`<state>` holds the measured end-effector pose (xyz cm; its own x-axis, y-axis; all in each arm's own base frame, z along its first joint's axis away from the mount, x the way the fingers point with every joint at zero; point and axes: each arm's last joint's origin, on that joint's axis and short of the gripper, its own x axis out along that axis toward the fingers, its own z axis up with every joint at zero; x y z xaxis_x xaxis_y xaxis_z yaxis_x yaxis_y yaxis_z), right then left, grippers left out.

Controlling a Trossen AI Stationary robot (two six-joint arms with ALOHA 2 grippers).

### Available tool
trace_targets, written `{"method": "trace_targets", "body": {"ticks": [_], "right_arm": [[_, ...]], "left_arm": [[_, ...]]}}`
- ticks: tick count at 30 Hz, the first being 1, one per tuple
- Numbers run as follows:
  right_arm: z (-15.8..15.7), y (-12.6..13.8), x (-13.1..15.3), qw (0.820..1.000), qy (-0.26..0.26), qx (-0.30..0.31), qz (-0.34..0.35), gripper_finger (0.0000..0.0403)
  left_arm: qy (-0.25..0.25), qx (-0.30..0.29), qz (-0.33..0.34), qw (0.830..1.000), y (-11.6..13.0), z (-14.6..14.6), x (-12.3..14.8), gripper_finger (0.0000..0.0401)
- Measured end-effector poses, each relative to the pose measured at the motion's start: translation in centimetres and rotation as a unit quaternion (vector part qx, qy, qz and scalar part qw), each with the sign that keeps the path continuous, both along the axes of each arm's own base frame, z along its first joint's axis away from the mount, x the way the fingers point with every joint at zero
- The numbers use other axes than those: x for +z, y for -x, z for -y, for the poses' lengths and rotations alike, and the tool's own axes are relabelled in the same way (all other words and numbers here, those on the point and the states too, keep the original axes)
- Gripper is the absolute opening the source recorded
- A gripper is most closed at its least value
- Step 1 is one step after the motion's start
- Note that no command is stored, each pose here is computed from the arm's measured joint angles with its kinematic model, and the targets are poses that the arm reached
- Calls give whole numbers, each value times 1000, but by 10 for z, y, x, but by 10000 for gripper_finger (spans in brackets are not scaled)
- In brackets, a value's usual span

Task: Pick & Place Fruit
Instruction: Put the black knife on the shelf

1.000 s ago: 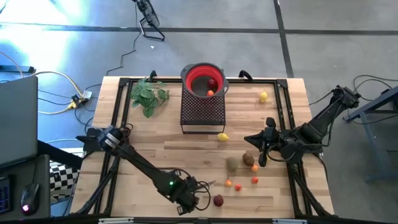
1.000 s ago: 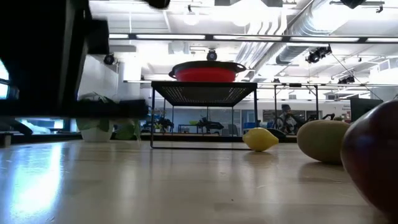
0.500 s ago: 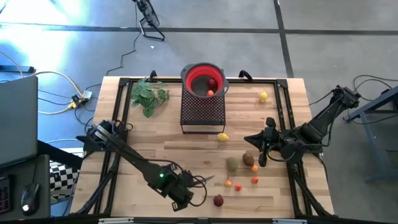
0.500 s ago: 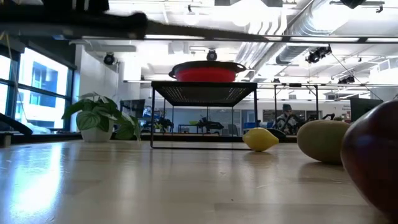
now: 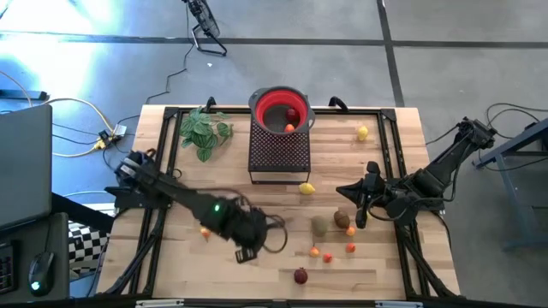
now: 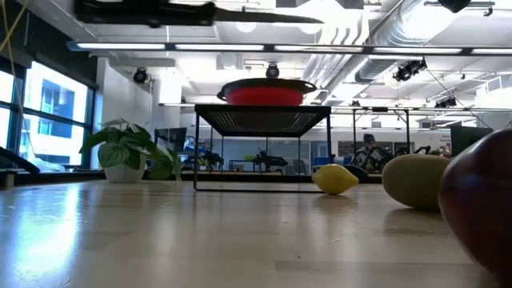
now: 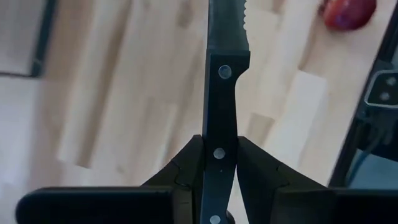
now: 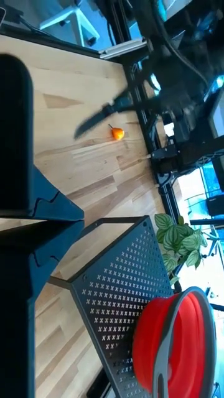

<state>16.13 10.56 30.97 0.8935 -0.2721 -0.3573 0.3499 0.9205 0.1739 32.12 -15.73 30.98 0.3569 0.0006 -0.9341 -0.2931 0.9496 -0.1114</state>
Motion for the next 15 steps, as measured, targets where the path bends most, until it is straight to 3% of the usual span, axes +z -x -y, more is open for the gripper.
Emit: {"method": "trace_targets", "body": {"ticks": [15], "right_arm": [[3, 0, 1, 999, 14, -44, 21, 3]], "left_arm": [[-66, -40, -3, 997, -14, -98, 18, 67]]}}
